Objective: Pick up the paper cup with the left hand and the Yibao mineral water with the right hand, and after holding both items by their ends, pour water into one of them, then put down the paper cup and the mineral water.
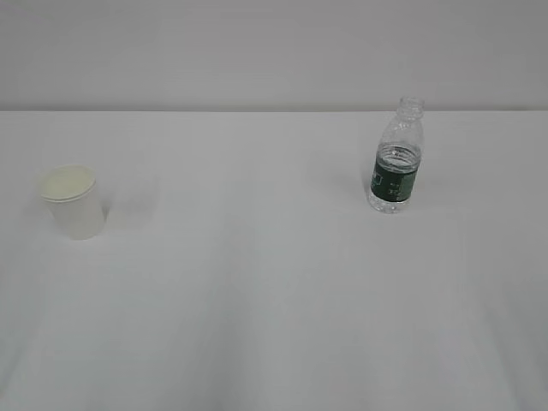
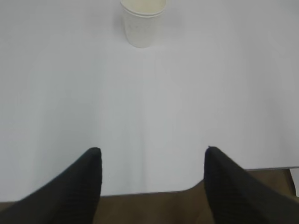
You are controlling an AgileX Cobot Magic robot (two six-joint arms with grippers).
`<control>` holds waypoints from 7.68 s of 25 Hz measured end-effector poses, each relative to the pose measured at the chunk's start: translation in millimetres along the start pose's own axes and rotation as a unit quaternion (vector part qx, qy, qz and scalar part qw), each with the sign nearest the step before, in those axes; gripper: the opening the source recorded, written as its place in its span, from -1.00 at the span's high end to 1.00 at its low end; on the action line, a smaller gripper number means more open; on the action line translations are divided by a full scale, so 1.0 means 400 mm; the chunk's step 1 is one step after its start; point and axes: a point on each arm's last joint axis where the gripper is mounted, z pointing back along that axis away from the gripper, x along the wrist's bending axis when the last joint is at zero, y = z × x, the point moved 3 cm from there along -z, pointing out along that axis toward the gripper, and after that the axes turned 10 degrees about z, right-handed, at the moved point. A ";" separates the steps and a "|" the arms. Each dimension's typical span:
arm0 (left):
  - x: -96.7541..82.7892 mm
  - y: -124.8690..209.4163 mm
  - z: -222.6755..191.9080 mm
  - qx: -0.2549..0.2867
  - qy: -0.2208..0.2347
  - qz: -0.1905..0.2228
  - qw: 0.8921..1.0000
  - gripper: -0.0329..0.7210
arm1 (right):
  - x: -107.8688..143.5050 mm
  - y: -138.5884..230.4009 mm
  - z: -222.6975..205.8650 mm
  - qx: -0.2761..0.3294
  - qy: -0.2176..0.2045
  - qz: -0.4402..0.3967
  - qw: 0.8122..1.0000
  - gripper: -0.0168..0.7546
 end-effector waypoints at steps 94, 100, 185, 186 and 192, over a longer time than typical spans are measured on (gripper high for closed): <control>-0.059 0.013 -0.363 -0.140 0.073 -0.078 0.984 -0.66 | 0.043 -0.081 -0.389 -0.217 -0.011 0.020 0.976 -0.58; -0.051 0.034 -0.423 -0.119 0.053 -0.086 0.988 -0.66 | 0.049 -0.077 -0.397 -0.212 -0.018 0.028 0.977 -0.58; 0.029 0.019 -0.767 -0.171 0.028 -0.041 0.984 -0.66 | 0.128 0.053 -0.767 -0.153 -0.063 0.075 0.983 -0.58; 0.029 0.019 -0.770 -0.171 0.028 -0.041 0.984 -0.66 | 0.128 0.053 -0.768 -0.154 -0.063 0.075 0.983 -0.58; 0.029 0.016 -0.787 -0.172 0.027 -0.041 0.984 -0.66 | 0.133 0.062 -0.791 -0.148 -0.066 0.076 0.984 -0.58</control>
